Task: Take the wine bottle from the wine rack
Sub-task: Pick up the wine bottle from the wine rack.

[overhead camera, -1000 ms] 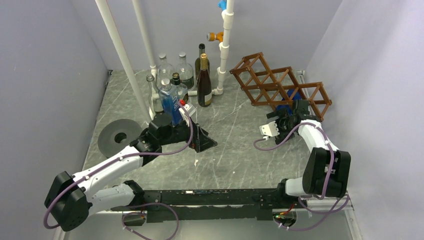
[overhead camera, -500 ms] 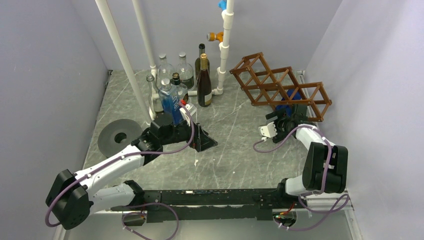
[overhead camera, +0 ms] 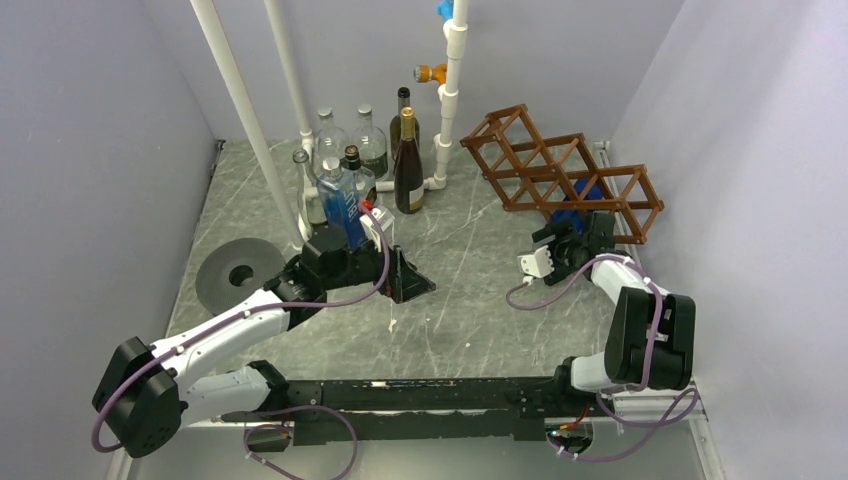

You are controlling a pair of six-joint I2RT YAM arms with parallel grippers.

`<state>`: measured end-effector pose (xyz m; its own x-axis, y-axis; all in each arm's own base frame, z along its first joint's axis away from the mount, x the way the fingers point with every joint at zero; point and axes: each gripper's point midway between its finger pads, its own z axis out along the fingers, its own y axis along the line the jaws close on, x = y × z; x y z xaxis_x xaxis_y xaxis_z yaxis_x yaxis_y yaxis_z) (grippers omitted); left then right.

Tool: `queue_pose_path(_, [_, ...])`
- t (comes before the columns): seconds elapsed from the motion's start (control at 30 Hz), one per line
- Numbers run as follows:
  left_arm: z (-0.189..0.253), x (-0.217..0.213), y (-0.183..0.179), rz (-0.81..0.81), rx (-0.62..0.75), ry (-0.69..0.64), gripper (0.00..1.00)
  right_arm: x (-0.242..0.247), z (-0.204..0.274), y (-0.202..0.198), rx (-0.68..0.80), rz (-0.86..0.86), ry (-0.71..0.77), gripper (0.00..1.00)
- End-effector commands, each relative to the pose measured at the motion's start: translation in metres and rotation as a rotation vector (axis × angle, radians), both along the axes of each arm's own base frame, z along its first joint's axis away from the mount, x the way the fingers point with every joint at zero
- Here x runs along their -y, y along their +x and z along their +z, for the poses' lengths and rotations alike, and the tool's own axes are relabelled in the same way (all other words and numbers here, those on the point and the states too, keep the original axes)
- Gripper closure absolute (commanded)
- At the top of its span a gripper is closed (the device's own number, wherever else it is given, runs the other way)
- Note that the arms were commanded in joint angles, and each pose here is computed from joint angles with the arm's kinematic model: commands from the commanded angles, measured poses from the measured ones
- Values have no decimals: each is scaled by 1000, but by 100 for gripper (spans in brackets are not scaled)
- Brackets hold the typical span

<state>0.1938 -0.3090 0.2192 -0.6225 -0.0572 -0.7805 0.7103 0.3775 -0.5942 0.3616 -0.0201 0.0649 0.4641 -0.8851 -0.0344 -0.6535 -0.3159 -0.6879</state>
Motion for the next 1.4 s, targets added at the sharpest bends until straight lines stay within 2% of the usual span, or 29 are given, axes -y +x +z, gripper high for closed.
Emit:
queue_pose_path(0.0, [14,4,2,2,19,-31,0,-6,-16,-31,-54,222,-152,40])
queue_pose_path(0.6, [13,7,5,0,4,-35,0,-72,-3,-76,-182,456,-18,41])
queue_pose_path(0.97, [9,13,7,-10,-23,-41,1,-101,-21,-113,-307,537,17,28])
queue_pose_path(1.37, [3,16,8,-12,-37,-32,0,-109,-47,-138,-394,567,6,17])
